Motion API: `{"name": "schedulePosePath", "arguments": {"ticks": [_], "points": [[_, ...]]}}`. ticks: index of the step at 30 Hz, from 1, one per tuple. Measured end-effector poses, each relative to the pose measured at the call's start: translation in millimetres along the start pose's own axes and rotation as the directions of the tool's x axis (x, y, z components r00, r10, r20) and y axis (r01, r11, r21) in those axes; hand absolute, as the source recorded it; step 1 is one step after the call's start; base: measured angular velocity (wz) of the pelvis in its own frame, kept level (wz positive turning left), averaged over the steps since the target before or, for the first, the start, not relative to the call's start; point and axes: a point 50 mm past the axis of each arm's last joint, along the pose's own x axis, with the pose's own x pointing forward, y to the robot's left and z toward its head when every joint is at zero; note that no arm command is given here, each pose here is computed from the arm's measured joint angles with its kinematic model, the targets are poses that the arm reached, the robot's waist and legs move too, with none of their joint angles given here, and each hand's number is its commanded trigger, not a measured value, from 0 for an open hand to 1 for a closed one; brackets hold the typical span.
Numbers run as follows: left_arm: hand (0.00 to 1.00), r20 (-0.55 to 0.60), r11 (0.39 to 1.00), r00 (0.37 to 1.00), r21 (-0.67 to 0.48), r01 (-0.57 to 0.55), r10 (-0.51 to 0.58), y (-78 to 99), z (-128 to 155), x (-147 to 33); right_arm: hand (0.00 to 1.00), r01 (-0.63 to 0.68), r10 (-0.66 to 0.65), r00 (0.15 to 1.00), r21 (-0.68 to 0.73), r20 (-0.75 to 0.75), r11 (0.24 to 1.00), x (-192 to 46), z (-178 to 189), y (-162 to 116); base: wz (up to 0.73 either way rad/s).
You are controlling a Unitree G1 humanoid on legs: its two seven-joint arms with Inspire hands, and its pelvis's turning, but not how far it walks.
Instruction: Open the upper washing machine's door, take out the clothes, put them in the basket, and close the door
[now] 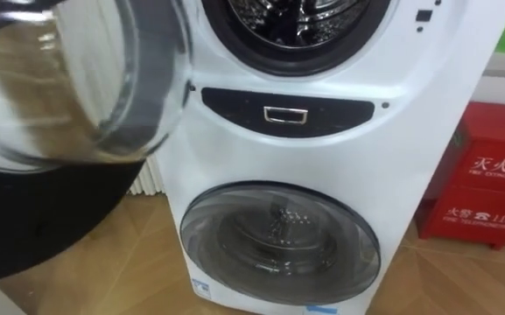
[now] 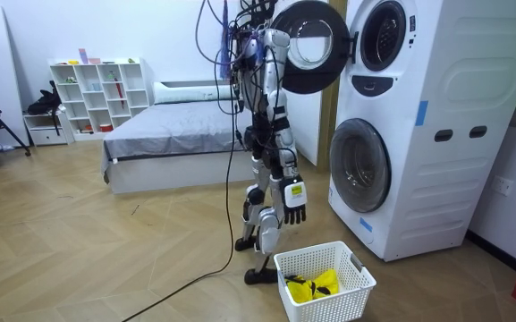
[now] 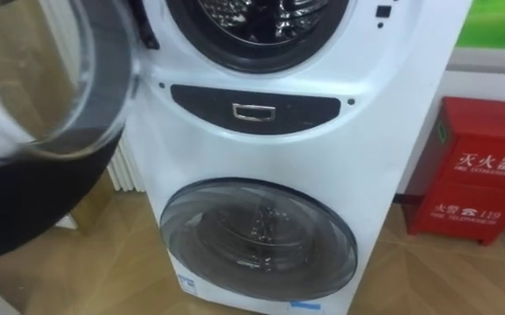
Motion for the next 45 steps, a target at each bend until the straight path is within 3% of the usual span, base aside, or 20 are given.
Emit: {"name": "schedulePosePath", "arguments": {"ticks": [2,4,9,13,16,19,23,26,29,33,36,38,39,41,42,43,44,45], "points": [[0.00,0.057,0.987,0.985,0.020,0.161,-0.162,-21.1,11,-15.4,0.00,-0.005,0.006,1.000,-0.015,0.002,1.000,0,2,1,0.00],[0.00,0.079,0.966,0.963,0.030,0.256,-0.257,-34.0,17,-24.8,0.00,-0.008,0.008,1.000,-0.015,0.001,1.000,0,1,1,-0.02],[0.00,0.125,0.902,0.895,0.002,0.431,-0.428,-57.5,29,-38.6,0.00,-0.006,0.007,1.000,-0.025,0.021,1.000,1,11,3,-0.08],[0.00,0.150,0.794,0.788,-0.028,0.608,-0.598,-89.2,34,-55.1,0.00,0.003,0.000,0.999,-0.073,0.043,0.997,2,23,2,-0.15],[0.00,0.155,0.666,0.674,-0.108,0.738,-0.722,-113.3,36,-77.3,0.00,0.006,0.002,0.998,-0.111,0.068,0.994,3,36,5,-0.10],[0.00,0.182,0.583,0.609,-0.181,0.792,-0.772,-124.6,40,-85.2,0.00,0.001,0.009,0.997,-0.124,0.075,0.992,3,40,8,-0.17],[0.00,0.172,0.432,0.461,-0.183,0.883,-0.871,-152.3,35,-105.4,0.00,0.022,-0.009,0.995,-0.144,0.095,0.989,4,50,11,-0.13],[0.00,0.116,0.364,0.379,-0.134,0.922,-0.918,-165.8,25,-116.7,0.00,0.030,-0.015,0.994,-0.144,0.104,0.989,4,53,13,-0.12],[0.00,0.019,0.336,0.338,-0.066,0.940,-0.941,-174.5,4,-121.0,0.00,0.027,-0.013,0.995,-0.129,0.103,0.991,4,53,13,-0.28],[0.00,-0.139,0.337,0.331,-0.021,0.941,-0.933,-173.9,-31,-124.0,0.00,0.028,-0.019,0.996,-0.107,0.082,0.994,4,44,13,-0.11],[0.00,-0.402,0.319,0.305,0.034,0.947,-0.863,-157.1,-92,-135.7,0.00,0.029,-0.021,0.997,-0.102,0.079,0.994,4,43,13,-0.14],[0.00,-0.645,0.313,0.268,0.047,0.949,-0.716,-118.1,-149,-157.2,0.00,0.028,-0.020,0.997,-0.104,0.073,0.994,4,39,14,-0.13],[0.00,-0.699,0.328,0.261,0.040,0.944,-0.666,-104.6,-163,-162.1,0.00,0.026,-0.019,0.997,-0.103,0.072,0.994,4,38,15,-0.05],[0.00,-0.884,0.446,0.251,0.055,0.893,-0.394,-37.0,-209,-177.3,0.00,0.017,-0.011,0.998,-0.098,0.056,0.995,4,31,18,0.00],[0.00,-0.919,0.487,0.250,0.075,0.870,-0.306,-14.9,-217,-182.2,0.00,0.015,-0.010,0.999,-0.101,0.048,0.995,4,29,20,-0.05],[0.00,-0.958,0.573,0.256,0.140,0.808,-0.127,30.1,-228,-190.8,0.00,0.012,-0.010,1.000,-0.091,0.025,0.996,4,22,22,-0.17],[0.00,-0.972,0.600,0.235,0.204,0.773,0.026,66.7,-232,-202.7,0.00,0.010,-0.009,1.000,-0.081,0.009,0.997,4,16,22,-0.25],[0.00,-0.970,0.603,0.224,0.232,0.763,0.090,83.1,-232,-209.9,0.00,0.012,-0.011,1.000,-0.079,0.004,0.997,4,13,21,-0.23]]}}
